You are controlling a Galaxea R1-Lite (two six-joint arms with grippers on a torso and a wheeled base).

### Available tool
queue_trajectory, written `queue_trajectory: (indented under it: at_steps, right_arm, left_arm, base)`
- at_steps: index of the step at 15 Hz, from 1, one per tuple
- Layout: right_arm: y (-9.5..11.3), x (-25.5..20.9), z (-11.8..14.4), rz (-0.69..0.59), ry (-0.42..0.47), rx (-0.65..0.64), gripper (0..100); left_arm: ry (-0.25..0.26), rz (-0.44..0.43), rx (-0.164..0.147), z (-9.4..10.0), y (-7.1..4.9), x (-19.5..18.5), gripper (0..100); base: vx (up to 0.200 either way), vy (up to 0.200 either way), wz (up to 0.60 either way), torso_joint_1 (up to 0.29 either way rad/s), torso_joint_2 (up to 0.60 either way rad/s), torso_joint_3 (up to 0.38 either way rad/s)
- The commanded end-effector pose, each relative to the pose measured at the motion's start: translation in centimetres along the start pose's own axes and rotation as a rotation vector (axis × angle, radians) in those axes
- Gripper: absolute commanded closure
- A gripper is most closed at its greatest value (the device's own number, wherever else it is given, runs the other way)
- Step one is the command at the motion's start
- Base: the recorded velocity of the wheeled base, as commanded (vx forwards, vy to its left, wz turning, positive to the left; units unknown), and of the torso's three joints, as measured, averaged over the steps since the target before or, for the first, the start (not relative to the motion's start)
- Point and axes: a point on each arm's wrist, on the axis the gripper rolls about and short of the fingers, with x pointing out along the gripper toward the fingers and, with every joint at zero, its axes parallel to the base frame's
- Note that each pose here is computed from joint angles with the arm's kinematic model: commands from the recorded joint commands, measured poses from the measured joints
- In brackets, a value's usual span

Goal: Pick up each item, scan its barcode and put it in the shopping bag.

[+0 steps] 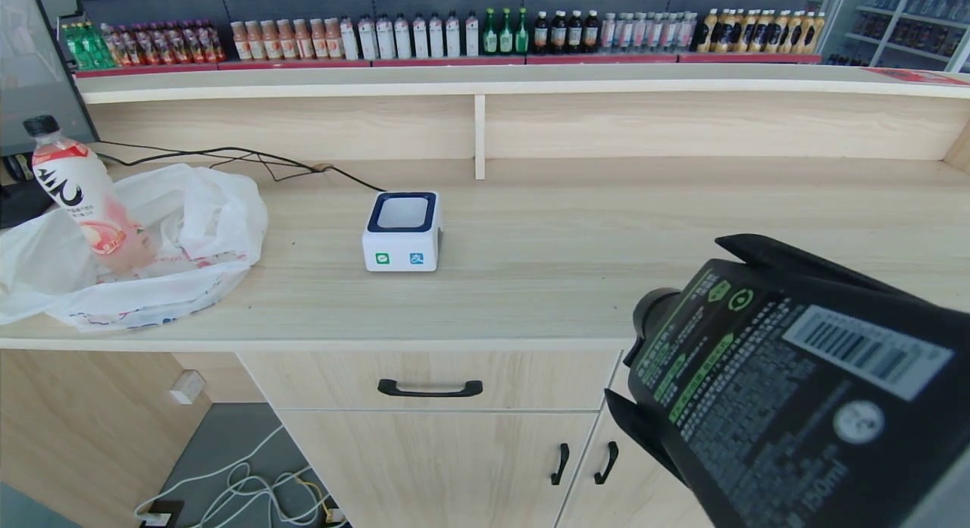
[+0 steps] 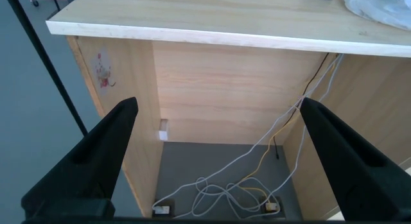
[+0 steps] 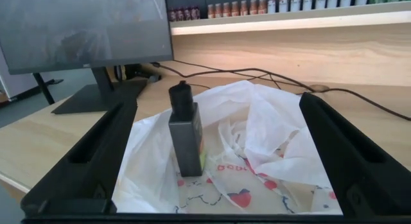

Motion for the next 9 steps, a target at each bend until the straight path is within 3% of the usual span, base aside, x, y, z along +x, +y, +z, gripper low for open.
queue_trajectory:
  at_steps: [1,6,9]
  right_arm:
    - [0.03,0.01,-0.12,0.0,0.003,-0.001,0]
    - [0.02,-0.03,-0.1,0.0,0.003,-0.001,0]
    - [0.0,-0.12,-0.25,0.0,0.011,-0.003,0]
  left_arm:
    - [0.0,0.0,0.0,0.0,0.0,0.0,0]
    - [0.0,0.002,-0.003,0.0,0.0,0.0,0]
    - [0.0,0.002,-0.003,0.0,0.0,0.0,0]
  base:
    - [0.0,0.0,0.0,0.0,0.0,0.0]
    - [0.0,0.0,0.0,0.0,0.0,0.0]
    - [0.0,-0.2,0.0,0.002,0.0,0.004]
